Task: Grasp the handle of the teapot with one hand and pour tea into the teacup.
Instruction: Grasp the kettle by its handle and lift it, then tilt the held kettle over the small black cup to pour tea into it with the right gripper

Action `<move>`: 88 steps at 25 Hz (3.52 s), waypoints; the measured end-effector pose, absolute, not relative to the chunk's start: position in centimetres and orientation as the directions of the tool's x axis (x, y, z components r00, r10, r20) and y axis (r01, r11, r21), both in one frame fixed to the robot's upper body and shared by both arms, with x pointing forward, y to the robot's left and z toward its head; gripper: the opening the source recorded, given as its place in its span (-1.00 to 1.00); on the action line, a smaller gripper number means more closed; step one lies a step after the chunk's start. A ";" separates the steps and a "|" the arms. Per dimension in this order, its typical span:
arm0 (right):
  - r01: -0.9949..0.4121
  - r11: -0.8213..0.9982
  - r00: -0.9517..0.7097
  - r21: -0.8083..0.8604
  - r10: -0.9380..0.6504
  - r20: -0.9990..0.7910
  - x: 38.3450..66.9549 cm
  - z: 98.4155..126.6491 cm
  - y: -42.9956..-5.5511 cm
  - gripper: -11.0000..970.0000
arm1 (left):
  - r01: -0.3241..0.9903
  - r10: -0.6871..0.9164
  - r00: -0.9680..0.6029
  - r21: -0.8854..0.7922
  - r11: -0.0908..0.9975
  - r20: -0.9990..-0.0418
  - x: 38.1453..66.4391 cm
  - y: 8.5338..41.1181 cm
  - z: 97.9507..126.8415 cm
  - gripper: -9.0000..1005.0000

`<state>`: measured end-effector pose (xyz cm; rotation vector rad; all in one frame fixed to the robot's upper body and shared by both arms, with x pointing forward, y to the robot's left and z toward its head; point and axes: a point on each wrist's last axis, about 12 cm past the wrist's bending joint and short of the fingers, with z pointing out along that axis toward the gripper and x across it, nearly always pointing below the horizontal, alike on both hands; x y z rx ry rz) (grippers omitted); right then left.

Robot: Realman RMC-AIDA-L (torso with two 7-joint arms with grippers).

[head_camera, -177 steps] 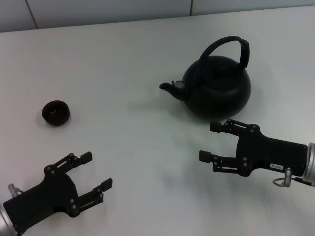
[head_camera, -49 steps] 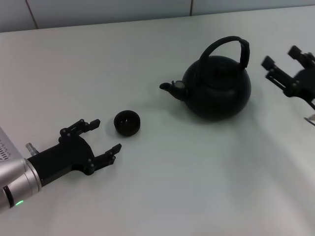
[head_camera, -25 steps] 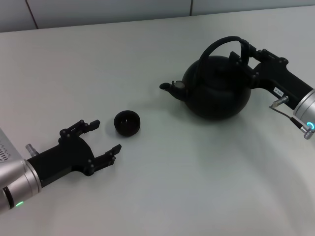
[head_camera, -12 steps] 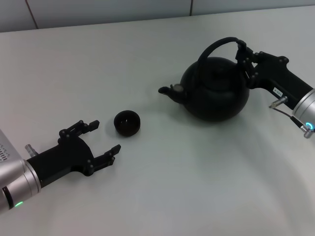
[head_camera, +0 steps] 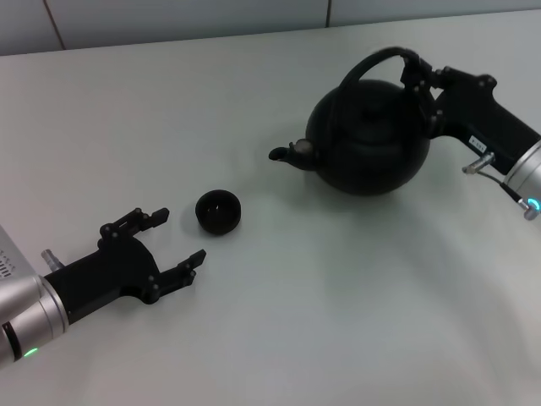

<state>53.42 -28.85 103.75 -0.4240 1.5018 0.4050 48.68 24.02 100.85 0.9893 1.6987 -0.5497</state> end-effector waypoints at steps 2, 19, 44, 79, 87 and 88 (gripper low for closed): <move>-0.516 0.856 0.051 -0.040 -0.016 -0.999 53.9 104.2 -28.8 -0.78 | 0.826 0.346 -0.114 0.106 0.554 -0.931 48.6 24.1 100.8 0.60; -0.596 0.711 0.302 -0.373 -0.231 -0.925 57.5 107.2 -25.0 -0.78 | 0.820 0.335 -0.132 0.087 0.566 -0.933 48.7 24.4 101.0 0.60; -0.640 0.588 0.356 -0.496 -0.346 -0.868 59.3 107.9 -23.0 -0.79 | 0.820 0.338 -0.133 0.088 0.566 -0.932 48.9 24.3 101.0 0.60; -0.631 0.505 0.430 -0.588 -0.403 -0.808 59.5 108.1 -22.5 -0.80 | 0.826 0.340 -0.149 0.073 0.559 -0.929 49.0 24.3 101.0 0.60; -0.631 0.505 0.433 -0.589 -0.401 -0.807 59.6 108.2 -22.4 -0.80 | 0.834 0.359 -0.147 0.080 0.546 -0.922 49.0 24.1 101.0 0.60; -0.631 0.505 0.433 -0.589 -0.400 -0.807 59.6 108.2 -22.4 -0.80 | 0.835 0.360 -0.147 0.080 0.545 -0.921 49.0 24.1 101.0 0.60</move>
